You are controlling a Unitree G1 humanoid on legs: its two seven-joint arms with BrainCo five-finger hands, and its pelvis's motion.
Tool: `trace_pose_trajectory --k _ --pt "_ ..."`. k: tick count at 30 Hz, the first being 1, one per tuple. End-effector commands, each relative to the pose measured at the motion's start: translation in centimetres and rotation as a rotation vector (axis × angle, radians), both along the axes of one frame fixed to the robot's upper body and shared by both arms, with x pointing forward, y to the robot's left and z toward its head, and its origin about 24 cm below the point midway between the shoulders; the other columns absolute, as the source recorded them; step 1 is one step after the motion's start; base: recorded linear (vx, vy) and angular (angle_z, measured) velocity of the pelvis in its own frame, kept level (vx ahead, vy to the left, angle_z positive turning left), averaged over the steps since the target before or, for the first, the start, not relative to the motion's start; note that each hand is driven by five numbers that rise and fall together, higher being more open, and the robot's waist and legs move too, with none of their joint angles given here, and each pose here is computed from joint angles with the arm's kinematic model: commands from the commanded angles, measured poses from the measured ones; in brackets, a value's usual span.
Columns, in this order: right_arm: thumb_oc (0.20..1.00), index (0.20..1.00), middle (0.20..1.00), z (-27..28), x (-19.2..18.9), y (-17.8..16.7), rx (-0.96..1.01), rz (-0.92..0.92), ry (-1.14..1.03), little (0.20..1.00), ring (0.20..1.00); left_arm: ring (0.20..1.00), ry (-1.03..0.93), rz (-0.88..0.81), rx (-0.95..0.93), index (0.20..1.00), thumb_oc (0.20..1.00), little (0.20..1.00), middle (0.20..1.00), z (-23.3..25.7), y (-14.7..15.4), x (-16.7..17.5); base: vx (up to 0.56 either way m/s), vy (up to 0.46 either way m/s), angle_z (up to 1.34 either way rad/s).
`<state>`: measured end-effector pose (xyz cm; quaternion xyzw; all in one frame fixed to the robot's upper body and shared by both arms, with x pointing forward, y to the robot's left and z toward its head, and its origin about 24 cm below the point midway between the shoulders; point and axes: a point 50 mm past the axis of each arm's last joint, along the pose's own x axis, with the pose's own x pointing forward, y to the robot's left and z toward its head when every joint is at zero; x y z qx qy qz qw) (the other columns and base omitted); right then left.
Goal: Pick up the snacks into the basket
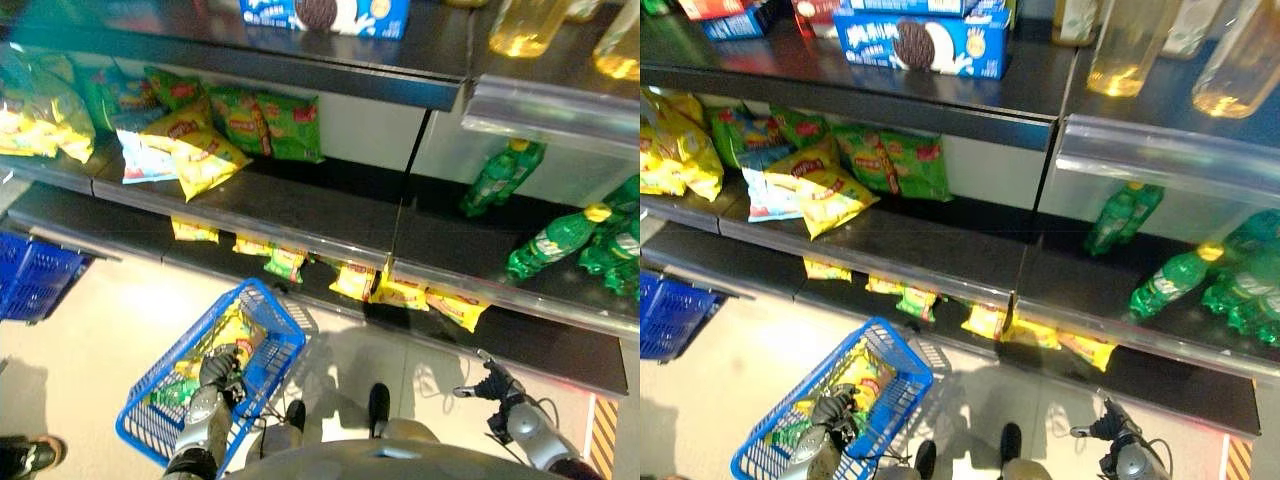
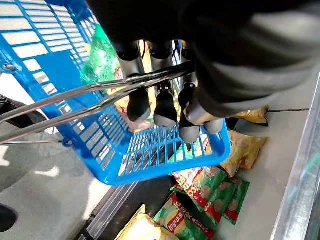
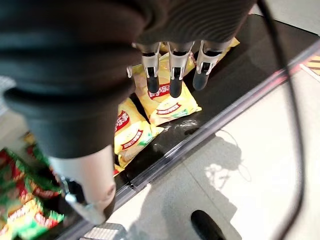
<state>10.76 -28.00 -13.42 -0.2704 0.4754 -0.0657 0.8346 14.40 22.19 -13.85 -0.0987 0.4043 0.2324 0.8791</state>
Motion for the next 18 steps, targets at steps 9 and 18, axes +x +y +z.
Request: trace_pose_trajectory --k 9,18 --pt "1.000 1.000 1.000 -1.8 -5.1 -0.8 0.032 -0.378 0.229 1.000 1.000 0.200 0.399 -0.356 0.125 0.200 0.200 0.200 0.200 -2.8 -0.1 -7.0 0.04 -0.018 -0.20" --pt "1.000 1.000 1.000 -1.5 -2.0 -0.1 -0.003 -0.242 0.173 1.000 1.000 0.200 0.351 -0.420 0.176 0.200 0.200 0.200 0.200 -2.4 -0.1 -5.8 -0.01 -0.003 0.00"
